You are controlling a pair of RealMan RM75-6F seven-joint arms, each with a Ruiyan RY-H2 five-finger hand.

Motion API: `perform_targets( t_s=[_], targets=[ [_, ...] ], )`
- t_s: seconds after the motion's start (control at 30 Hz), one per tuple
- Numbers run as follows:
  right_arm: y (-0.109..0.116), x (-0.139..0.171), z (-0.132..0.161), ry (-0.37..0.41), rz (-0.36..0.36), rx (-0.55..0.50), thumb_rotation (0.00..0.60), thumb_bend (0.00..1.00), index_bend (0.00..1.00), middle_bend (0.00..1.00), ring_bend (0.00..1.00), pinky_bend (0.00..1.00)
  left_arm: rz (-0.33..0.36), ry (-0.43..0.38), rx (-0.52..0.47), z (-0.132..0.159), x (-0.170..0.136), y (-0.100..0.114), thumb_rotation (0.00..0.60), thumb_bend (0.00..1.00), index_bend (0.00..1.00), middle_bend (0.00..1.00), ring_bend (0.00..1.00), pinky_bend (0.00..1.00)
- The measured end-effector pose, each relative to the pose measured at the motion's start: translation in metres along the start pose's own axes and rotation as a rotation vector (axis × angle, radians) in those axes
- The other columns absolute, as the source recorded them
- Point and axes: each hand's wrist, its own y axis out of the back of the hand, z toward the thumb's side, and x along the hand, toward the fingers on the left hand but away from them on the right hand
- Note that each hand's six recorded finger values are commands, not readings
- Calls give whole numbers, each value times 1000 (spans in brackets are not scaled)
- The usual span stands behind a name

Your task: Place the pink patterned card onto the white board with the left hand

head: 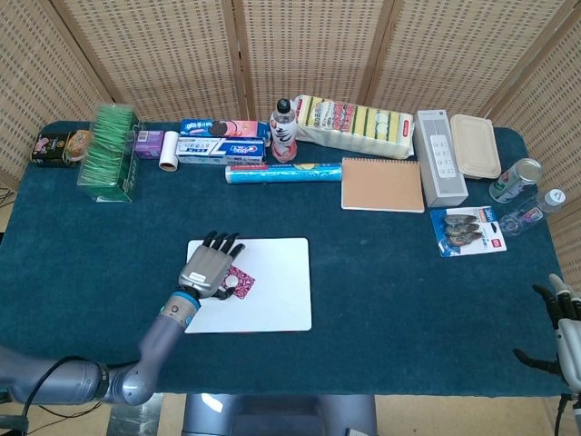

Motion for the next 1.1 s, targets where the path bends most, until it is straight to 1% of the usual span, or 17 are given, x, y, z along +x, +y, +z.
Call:
perform_targets(
  t_s=[0.1,0.2,0.3,0.37,0.4,0.47,0.53,0.6,0.63,0.73,0.8,0.87,0.97,1.03,1.1],
  targets=[
    [0,0,0,-2,-2,0,600,11,106,0,0,0,37,-7,-6,-7,-7,11,600,138,0,0,0,0],
    [1,0,0,-2,-5,-4,600,11,106,0,0,0,90,-2,2,-22,-19,21,600,73,0,0,0,0],
    [2,0,0,-2,-10,-5,600,11,106,0,0,0,146,14,18,-46,-37,26,600,53,0,0,0,0],
    [2,0,0,-2,-11,-4,600,11,106,0,0,0,181,41,20,-69,-56,25,600,51,0,0,0,0],
    [2,1,0,-2,-11,-3,600,11,106,0,0,0,190,57,17,-80,-65,24,600,50,0,0,0,0],
    [1,1,1,-1,-8,1,600,11,106,0,0,0,193,113,3,-109,-91,15,600,49,0,0,0,0],
    [0,1,2,2,-4,6,600,11,106,0,0,0,179,185,-11,-137,-118,6,600,49,0,0,0,0],
    [-1,2,3,3,-7,14,600,11,106,0,0,0,163,244,-27,-160,-143,-3,600,50,0,0,0,0],
    [-1,2,3,3,-10,18,600,11,106,0,0,0,156,281,-42,-172,-161,-9,600,50,0,0,0,0],
    [1,3,3,0,-25,30,600,10,106,0,0,0,151,360,-107,-193,-200,-27,600,50,0,0,0,0],
    [1,4,3,-3,-35,35,600,11,105,0,0,0,159,394,-136,-202,-218,-35,600,47,0,0,0,0],
    [2,4,4,-2,-46,34,600,11,97,0,0,0,180,410,-146,-208,-231,-39,600,44,0,0,0,0],
    [2,6,5,0,-58,42,600,11,90,0,0,0,226,388,-150,-210,-237,-37,600,43,0,0,0,0],
    [2,6,5,-1,-65,49,600,11,90,0,0,0,276,370,-153,-210,-241,-33,600,44,0,0,0,0],
    [1,6,5,-3,-68,55,600,11,90,0,0,0,312,356,-157,-211,-245,-31,600,43,0,0,0,0]
  ],
)
